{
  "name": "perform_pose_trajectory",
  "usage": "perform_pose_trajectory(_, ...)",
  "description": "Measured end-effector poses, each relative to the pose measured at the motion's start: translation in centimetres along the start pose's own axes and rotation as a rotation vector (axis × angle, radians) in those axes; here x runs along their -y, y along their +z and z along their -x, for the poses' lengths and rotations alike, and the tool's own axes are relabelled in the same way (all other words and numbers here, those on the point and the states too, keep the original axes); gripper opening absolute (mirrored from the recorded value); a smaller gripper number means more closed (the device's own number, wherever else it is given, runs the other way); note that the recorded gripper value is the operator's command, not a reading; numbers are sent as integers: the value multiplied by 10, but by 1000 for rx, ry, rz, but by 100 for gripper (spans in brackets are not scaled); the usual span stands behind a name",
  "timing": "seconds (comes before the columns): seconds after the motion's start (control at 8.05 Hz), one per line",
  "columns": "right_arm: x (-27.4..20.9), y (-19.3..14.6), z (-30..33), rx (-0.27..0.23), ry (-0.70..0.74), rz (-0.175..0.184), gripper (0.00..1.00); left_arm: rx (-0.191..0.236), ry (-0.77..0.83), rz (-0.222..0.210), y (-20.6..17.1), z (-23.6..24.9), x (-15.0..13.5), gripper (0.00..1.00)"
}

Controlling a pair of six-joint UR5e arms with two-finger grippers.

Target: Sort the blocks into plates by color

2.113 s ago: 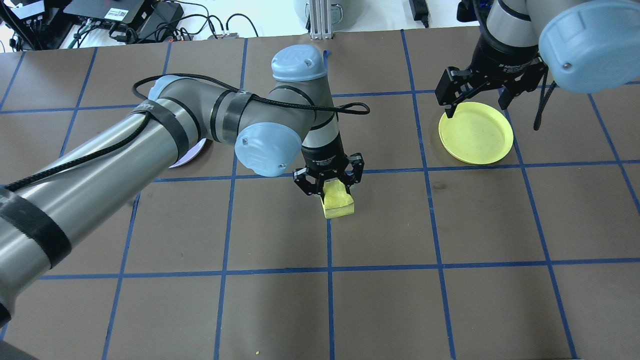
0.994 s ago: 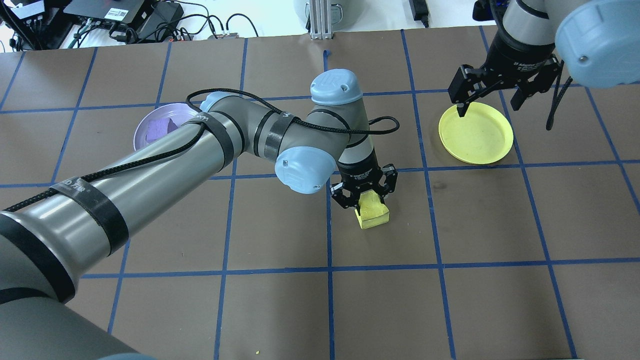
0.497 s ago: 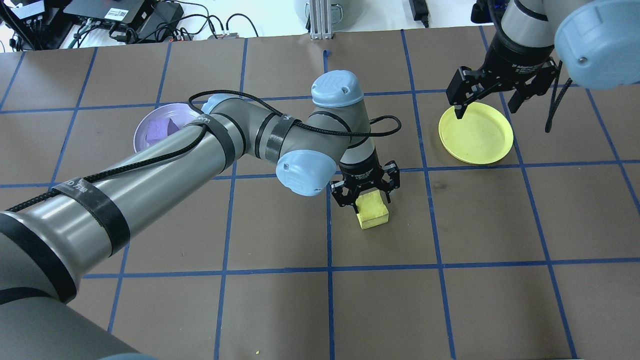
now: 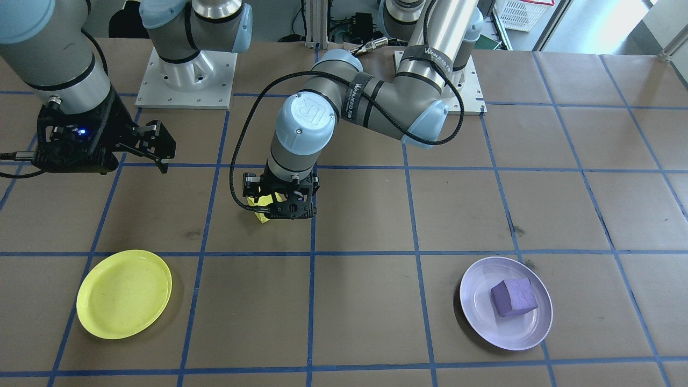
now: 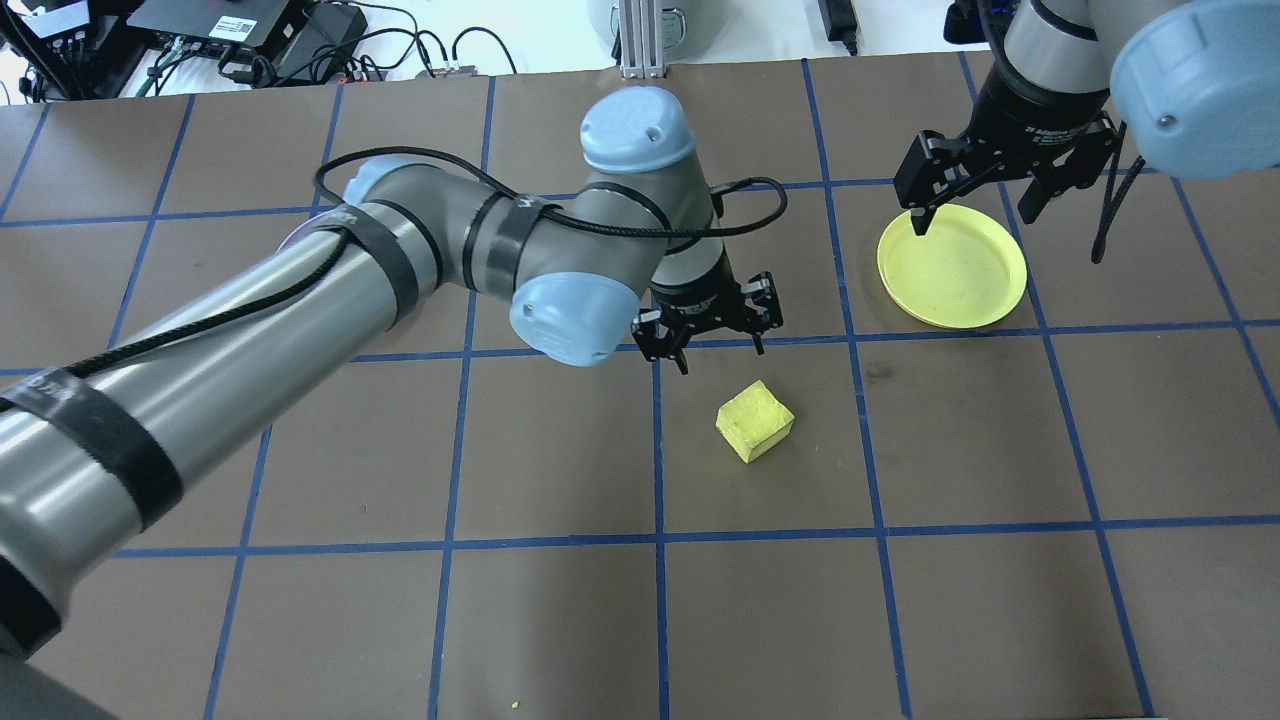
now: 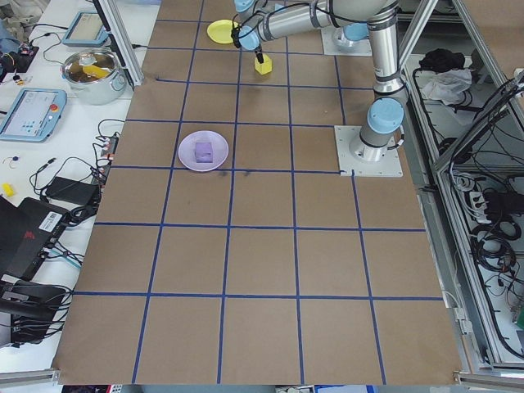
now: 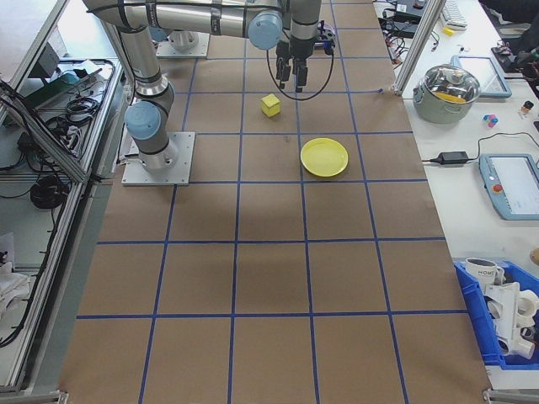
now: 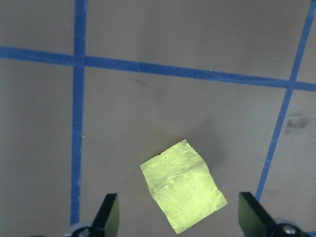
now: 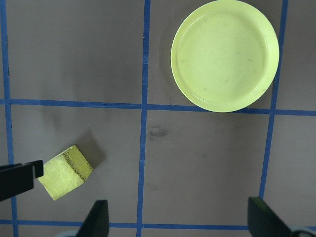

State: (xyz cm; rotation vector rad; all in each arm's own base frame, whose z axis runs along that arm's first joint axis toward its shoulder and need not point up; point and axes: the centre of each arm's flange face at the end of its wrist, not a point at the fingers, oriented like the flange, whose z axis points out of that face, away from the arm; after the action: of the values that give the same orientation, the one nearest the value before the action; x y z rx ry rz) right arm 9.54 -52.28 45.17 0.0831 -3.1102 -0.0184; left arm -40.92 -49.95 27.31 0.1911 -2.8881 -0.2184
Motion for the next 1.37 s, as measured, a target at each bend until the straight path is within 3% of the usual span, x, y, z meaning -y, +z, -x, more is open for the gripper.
perform_pose_trajectory(0.37,-2,-5,3,-4,-29,-15,100,-19,82,-49,-92,79,36,95)
perform_pose_trajectory(0.75,-5,5,25,47,-249,-6,100,-12,104,-70,-159,206,83,94)
perform_pose_trajectory(0.87,-11,15,49,61,-322,12,100,32,125,-70,-173,238,87,95)
perform_pose_trajectory(1.12,-21,57,106,74,-445,74,100,172,157,-34,-207,267,78,95)
perform_pose_trajectory(1.37,-24,106,140,93,-506,130,100,219,130,1,-259,258,61,99)
